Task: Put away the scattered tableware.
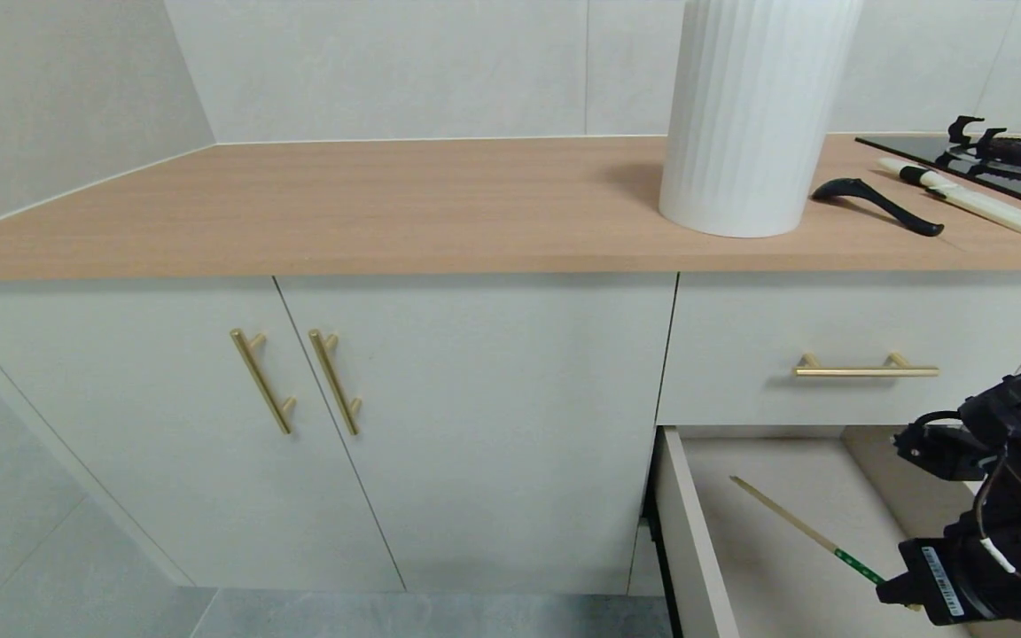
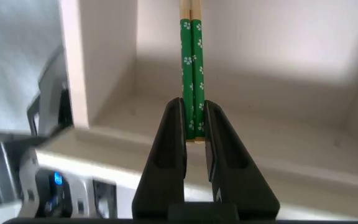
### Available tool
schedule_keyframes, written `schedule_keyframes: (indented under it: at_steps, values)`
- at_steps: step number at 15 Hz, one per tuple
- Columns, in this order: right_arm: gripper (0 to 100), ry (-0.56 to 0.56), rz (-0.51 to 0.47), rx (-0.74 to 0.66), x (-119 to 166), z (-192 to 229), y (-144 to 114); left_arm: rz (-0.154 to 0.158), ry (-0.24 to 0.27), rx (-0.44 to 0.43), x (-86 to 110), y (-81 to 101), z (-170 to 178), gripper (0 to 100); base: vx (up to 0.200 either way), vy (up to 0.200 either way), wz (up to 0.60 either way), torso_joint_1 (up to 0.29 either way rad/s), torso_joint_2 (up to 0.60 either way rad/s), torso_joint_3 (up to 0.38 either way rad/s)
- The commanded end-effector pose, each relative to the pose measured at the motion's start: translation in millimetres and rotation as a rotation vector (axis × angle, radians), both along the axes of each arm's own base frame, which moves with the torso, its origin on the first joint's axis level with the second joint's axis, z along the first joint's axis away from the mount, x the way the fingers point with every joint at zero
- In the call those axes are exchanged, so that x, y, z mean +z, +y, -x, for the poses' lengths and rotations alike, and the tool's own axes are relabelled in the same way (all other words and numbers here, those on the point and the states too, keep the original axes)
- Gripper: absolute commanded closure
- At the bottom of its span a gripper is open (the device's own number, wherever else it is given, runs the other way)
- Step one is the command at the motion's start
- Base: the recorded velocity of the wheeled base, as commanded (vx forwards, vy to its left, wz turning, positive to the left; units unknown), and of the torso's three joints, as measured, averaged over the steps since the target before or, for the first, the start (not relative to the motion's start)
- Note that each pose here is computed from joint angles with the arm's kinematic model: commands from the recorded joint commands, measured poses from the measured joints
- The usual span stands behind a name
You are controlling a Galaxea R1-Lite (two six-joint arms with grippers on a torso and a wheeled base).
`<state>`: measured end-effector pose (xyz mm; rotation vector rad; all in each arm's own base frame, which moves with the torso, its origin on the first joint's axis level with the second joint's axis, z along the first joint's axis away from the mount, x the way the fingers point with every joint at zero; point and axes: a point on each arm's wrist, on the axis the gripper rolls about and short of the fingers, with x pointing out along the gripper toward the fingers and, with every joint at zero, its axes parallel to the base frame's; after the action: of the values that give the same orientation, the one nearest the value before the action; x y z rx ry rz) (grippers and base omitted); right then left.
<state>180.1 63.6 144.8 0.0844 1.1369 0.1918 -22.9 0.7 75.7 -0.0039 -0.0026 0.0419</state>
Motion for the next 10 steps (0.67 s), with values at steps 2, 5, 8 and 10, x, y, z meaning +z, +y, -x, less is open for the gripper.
schedule_keyframes:
  at_steps: [2, 5, 8, 10]
  values:
    - [100, -0.033, -0.007, 0.022, -13, -1, 5, 0.001, 0.001, 0.001, -0.1, 0.0, 0, 0, 0.0, 0.0, 0.0, 0.0, 0.0, 0.0]
    - [100, -0.002, -0.004, 0.003, -37, -15, 12, 0.001, 0.001, 0.0, -0.1, 0.0, 0, 0, 0.0, 0.0, 0.0, 0.0, 0.0, 0.0]
    - [100, 0.062, 0.048, -0.028, -74, -32, 17, -0.001, 0.001, 0.001, -0.1, 0.0, 0, 0, 0.0, 0.0, 0.0, 0.0, 0.0, 0.0]
    - [100, 0.032, 0.042, -0.068, -96, -42, 20, 0.001, 0.001, 0.001, -0.1, 0.0, 0, 0, 0.0, 0.0, 0.0, 0.0, 0.0, 0.0]
